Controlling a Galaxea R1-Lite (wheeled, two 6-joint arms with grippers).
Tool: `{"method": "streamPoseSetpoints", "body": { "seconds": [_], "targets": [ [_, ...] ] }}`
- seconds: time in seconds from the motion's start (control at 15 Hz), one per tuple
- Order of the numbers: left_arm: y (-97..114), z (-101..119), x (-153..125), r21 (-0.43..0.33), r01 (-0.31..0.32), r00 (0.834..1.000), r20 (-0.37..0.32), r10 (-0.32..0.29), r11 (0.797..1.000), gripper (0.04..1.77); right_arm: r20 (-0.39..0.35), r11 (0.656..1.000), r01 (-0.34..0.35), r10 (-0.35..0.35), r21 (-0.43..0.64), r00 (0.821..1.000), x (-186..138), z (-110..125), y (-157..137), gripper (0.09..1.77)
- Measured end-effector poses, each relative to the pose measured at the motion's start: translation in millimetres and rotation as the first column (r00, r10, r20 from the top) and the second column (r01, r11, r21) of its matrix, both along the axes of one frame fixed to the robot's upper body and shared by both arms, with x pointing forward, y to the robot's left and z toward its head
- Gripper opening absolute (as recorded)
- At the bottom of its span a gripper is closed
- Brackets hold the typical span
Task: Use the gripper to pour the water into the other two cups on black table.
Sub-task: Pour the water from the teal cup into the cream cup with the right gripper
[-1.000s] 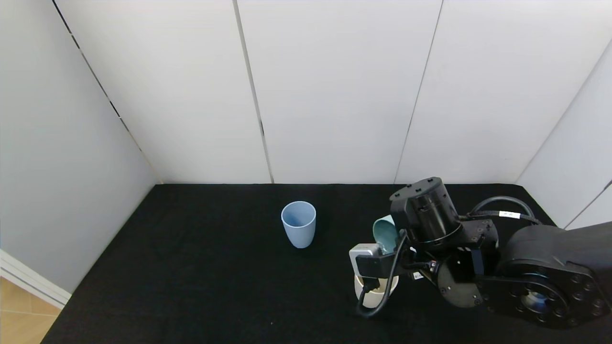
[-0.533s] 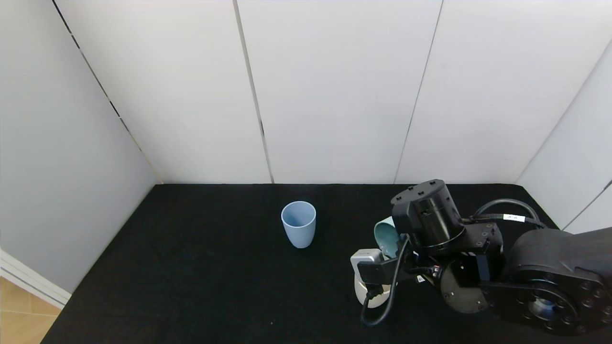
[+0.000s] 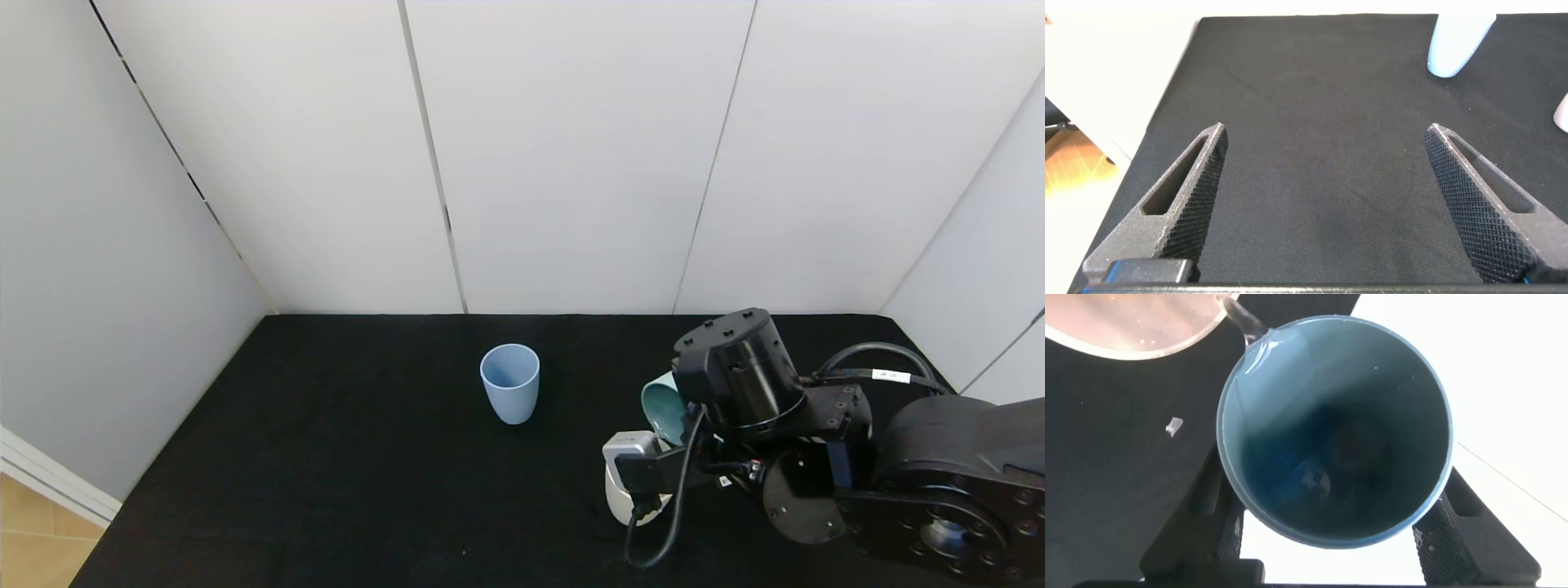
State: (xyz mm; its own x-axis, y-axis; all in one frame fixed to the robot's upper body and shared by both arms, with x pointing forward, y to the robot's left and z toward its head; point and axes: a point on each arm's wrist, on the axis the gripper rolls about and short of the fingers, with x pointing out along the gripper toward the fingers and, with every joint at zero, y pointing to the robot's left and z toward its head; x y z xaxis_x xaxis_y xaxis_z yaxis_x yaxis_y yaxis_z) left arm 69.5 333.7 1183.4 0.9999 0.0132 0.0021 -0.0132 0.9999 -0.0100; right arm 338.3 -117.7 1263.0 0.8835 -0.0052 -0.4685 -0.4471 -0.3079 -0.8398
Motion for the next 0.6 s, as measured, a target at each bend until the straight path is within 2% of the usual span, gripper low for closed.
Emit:
{"method": "streamPoseSetpoints", "body": {
  "seconds": [0.27,0.47,0.6],
  "targets": [
    [0,0,0,0.0,0.0,1.0,0.0,0.0,1.0,1.72,-0.008,0.999,0.013,-0.012,0.034,1.0,-3,-1,-4,1.17],
    [0,0,0,0.0,0.0,1.0,0.0,0.0,1.0,1.72,-0.032,0.987,0.079,-0.075,0.142,0.997,-9,-5,-10,1.17],
    [0,0,0,0.0,0.0,1.0,0.0,0.0,1.0,1.72,-0.04,0.964,0.133,-0.127,0.232,0.991,-11,-4,-14,1.17]
  ]
}}
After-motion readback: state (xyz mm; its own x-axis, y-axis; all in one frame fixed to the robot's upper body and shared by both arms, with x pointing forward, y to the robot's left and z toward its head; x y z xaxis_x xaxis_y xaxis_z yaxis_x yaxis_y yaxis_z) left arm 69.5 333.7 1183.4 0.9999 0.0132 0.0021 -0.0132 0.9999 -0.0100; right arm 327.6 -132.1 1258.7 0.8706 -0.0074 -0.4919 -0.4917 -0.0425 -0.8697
